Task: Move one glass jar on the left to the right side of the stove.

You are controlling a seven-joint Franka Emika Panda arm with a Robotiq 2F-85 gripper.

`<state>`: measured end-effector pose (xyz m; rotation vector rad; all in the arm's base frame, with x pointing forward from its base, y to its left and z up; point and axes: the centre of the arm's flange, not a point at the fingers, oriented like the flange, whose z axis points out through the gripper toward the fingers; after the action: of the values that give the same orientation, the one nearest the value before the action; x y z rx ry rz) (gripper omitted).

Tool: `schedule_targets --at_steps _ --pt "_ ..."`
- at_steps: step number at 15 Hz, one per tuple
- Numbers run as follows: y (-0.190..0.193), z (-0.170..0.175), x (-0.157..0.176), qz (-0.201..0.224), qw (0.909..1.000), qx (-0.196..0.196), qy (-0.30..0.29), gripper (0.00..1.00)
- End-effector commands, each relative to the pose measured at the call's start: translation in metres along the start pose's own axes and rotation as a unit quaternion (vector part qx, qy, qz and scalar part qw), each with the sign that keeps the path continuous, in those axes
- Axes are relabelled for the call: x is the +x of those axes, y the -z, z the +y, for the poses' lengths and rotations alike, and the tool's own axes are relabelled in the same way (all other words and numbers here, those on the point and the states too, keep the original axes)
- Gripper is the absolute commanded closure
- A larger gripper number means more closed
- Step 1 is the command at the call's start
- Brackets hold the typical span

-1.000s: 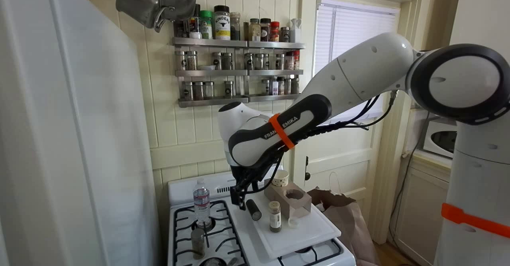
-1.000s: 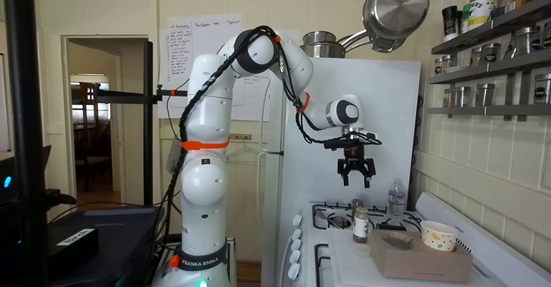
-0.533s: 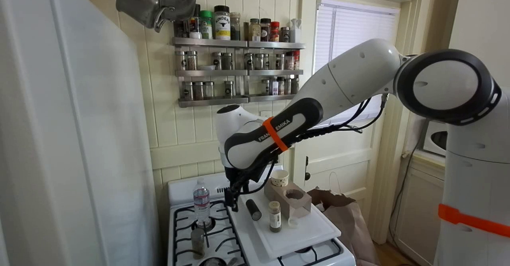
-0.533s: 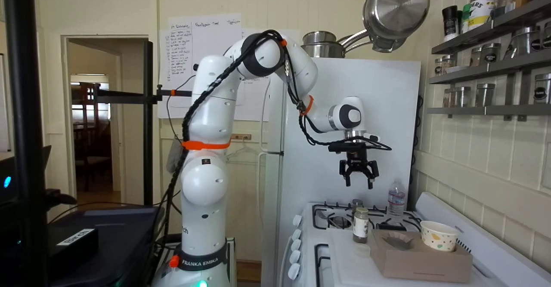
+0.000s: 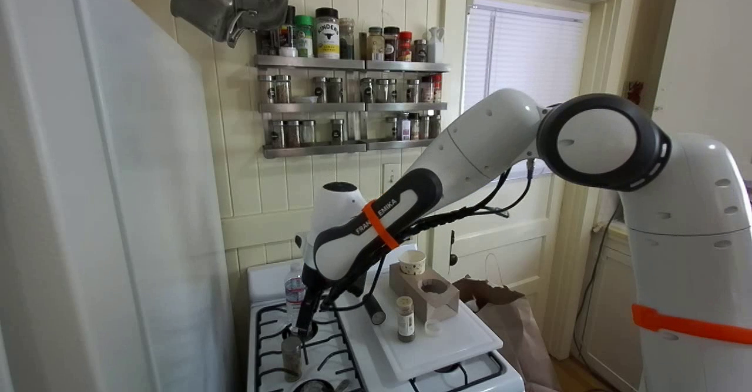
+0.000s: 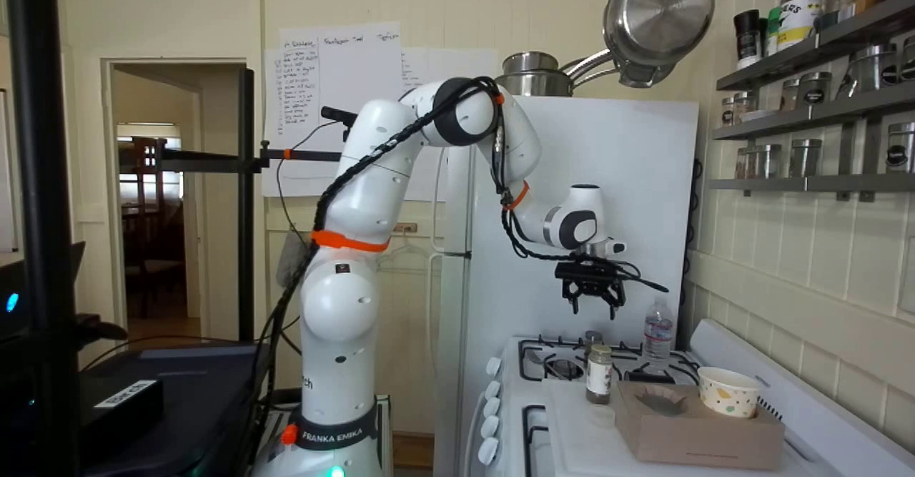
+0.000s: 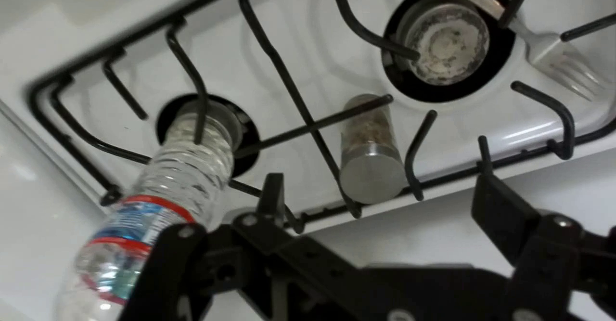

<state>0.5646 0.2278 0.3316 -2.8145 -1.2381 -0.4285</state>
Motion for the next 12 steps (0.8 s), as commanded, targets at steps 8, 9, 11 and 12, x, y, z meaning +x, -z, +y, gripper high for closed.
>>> schedule_targets --at_steps 8,9,11,12 --pt "-0.042 0.009 0.011 0.005 0.9998 0.017 0.0 0.0" --pt "-0.048 0.012 0.013 0.005 0.9999 0.017 0.0 0.0" --pt "-0.06 0.016 0.019 -0.001 0.9998 0.02 0.0 0.0" --pt "-0.065 0.015 0.021 -0.005 0.9998 0.02 0.0 0.0"
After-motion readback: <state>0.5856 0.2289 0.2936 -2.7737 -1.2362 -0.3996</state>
